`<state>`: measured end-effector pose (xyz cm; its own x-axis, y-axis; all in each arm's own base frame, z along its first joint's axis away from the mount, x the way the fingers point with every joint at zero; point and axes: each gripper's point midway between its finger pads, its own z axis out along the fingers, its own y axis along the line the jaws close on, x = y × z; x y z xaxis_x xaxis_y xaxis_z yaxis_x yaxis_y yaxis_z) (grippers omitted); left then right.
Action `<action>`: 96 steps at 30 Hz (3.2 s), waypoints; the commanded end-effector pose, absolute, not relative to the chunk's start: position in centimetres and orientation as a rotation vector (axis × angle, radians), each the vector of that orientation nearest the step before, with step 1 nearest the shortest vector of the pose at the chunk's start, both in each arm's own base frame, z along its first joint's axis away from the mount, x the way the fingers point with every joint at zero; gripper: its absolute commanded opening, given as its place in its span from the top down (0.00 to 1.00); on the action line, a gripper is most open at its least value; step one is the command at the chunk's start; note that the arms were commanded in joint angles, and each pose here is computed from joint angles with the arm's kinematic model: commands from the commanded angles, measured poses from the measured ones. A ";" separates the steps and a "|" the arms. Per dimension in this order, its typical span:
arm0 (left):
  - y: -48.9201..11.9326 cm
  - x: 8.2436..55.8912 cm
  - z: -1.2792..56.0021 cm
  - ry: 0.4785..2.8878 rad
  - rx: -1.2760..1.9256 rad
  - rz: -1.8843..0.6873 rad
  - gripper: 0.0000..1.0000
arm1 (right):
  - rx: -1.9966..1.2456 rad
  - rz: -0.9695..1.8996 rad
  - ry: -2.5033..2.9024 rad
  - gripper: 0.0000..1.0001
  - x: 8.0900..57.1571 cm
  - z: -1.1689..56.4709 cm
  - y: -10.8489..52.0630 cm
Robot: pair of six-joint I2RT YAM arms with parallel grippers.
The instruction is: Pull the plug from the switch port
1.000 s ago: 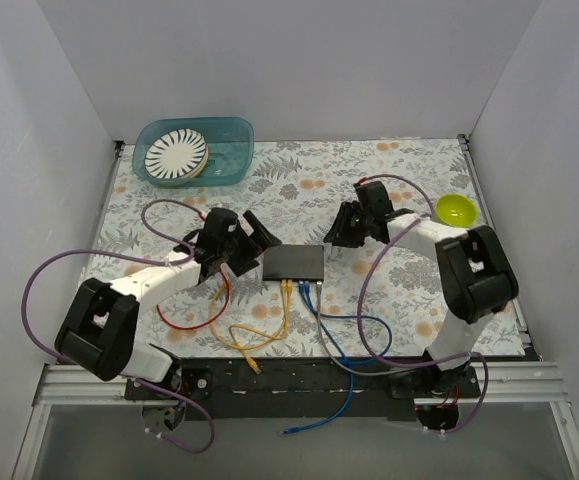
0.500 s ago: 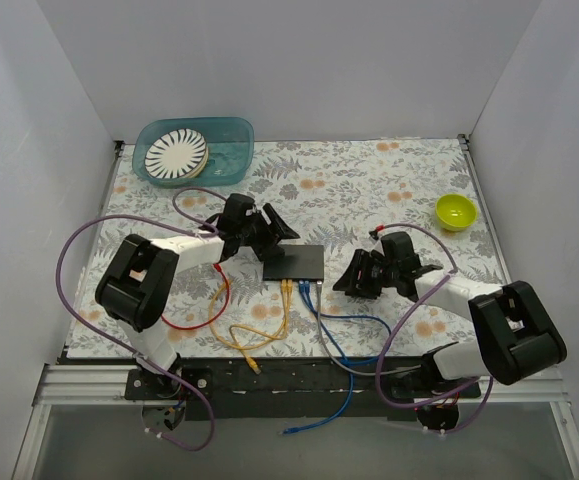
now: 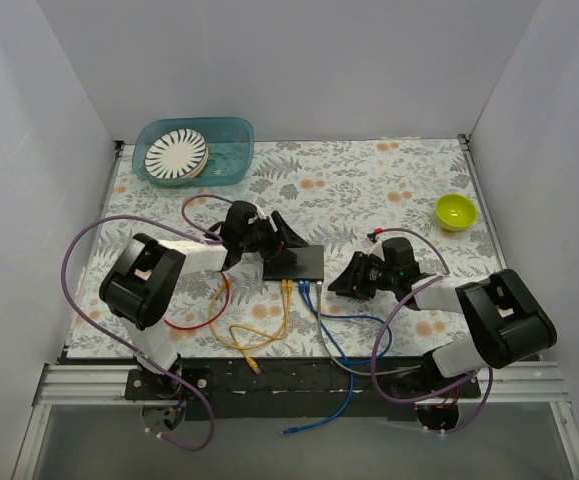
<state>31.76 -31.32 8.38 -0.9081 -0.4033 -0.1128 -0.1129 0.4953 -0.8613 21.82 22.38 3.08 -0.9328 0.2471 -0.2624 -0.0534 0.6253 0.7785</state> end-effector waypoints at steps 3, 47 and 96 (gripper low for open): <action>-31.7 29.7 6.3 2.524 -0.395 -1.375 0.45 | 0.171 1.315 2.463 0.53 21.5 2.3 23.0; -29.8 26.3 6.2 2.546 -0.432 -1.374 0.48 | 0.352 1.390 2.480 0.93 23.8 0.9 25.3; -33.3 28.3 8.4 2.465 -0.427 -1.436 0.46 | 0.227 0.566 2.648 0.99 23.1 0.4 13.9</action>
